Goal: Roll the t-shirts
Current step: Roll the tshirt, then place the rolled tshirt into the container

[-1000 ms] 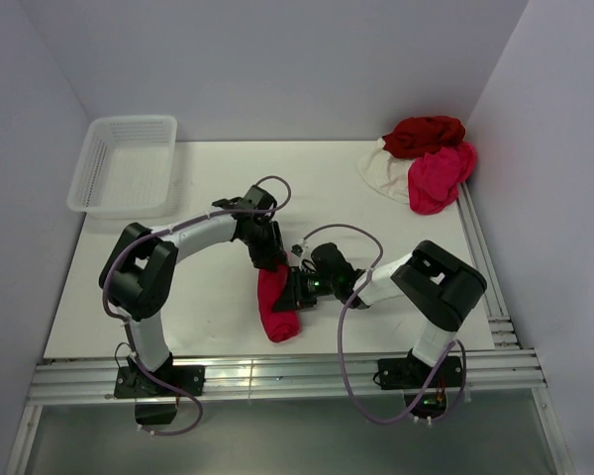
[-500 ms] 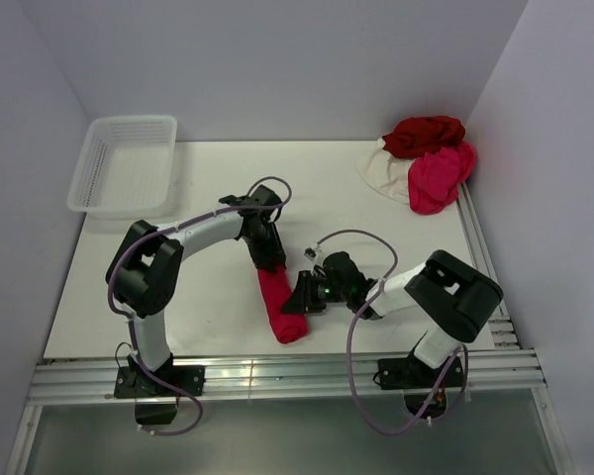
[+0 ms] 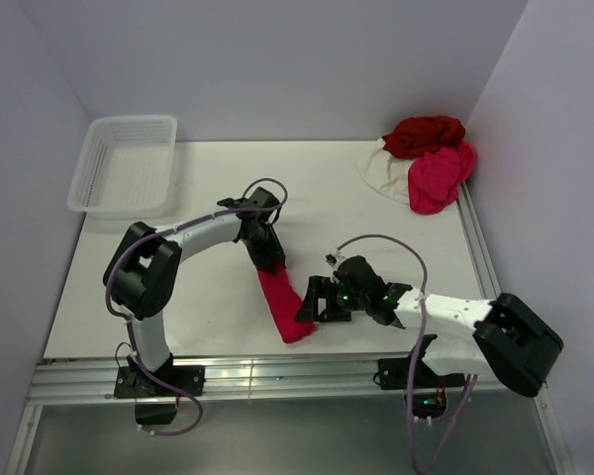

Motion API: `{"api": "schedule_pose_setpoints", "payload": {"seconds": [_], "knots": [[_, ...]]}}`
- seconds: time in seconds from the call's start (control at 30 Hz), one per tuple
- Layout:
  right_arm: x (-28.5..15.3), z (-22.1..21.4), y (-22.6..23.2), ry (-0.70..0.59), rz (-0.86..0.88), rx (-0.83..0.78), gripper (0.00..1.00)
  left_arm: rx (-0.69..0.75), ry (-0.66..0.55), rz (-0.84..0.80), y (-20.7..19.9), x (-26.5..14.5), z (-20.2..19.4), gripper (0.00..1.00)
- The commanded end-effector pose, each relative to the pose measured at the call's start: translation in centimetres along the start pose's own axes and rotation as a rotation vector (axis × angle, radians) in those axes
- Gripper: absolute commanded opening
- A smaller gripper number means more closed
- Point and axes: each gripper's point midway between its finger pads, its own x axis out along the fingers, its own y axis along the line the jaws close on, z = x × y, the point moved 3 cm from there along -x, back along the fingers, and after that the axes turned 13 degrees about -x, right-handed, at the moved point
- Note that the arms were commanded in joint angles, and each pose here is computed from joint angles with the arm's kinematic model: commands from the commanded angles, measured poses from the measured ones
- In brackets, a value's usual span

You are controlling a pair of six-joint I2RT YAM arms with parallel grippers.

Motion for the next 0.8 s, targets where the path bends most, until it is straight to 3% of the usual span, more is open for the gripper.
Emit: {"api": "schedule_pose_setpoints", "payload": {"seconds": [0.0,0.1,0.3,0.47,0.77], "knots": [[-2.0,-2.4,-1.6,0.048,-0.143,0.193,0.96,-0.043,-0.082,0.318,8.2,3.9,0.9,0.4],[-3.0,-3.2,-2.0,-0.019,-0.152,0.346,0.99,-0.083,-0.086,0.289,8.1,3.9,0.7,0.4],[-3.5,-4.2,-2.1,-0.125,-0.052,0.652,0.95,-0.141,-0.082,0.276,9.4,4.2,-0.1,0.39],[-3.6,-2.7,-1.9,-0.253,-0.007,0.76,0.94,-0.167,-0.086,0.273,10.4,4.0,-0.6,0.39],[-0.6,-3.8,2.1,-0.102,-0.052,0.773,0.93,-0.145,-0.087,0.269,10.2,3.7,-0.5,0.39]]}}
